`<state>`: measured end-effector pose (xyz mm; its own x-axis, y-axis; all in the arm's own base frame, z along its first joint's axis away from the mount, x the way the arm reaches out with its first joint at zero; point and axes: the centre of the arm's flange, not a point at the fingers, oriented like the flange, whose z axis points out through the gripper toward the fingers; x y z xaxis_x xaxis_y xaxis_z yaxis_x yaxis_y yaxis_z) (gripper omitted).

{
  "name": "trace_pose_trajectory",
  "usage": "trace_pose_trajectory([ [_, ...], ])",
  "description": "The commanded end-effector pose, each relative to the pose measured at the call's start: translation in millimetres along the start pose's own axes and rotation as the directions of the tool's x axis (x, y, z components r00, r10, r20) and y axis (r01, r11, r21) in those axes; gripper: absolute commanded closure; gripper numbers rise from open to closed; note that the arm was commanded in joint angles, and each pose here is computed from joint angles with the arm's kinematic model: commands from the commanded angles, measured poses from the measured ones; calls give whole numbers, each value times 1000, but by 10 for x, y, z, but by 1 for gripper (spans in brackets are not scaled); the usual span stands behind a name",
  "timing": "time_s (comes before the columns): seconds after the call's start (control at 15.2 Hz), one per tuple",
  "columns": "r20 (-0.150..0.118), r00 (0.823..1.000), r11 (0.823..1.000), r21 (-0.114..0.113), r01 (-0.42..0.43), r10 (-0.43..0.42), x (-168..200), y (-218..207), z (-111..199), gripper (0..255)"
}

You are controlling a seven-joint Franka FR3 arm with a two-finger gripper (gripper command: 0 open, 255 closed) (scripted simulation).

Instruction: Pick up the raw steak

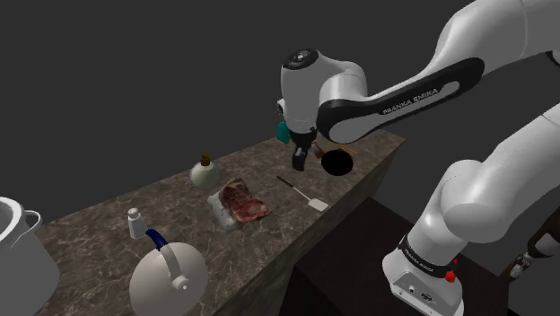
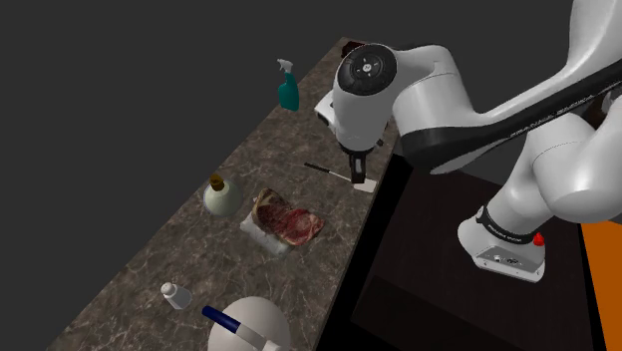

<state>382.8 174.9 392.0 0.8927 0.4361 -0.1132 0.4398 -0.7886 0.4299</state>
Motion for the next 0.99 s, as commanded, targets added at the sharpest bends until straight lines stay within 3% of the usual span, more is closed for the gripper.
trace_pose_trajectory([
  [0.0,-22,998,997,-46,55,-56,133,-251,100,0],
  [0.2,-46,990,985,-116,130,-136,321,-610,280,0],
  [0.46,-69,967,951,-211,226,-245,538,-1090,550,0],
  [0.66,-79,942,914,-282,292,-325,674,-1448,776,0],
  [0.92,-83,899,849,-376,371,-430,825,-1914,1108,0],
])
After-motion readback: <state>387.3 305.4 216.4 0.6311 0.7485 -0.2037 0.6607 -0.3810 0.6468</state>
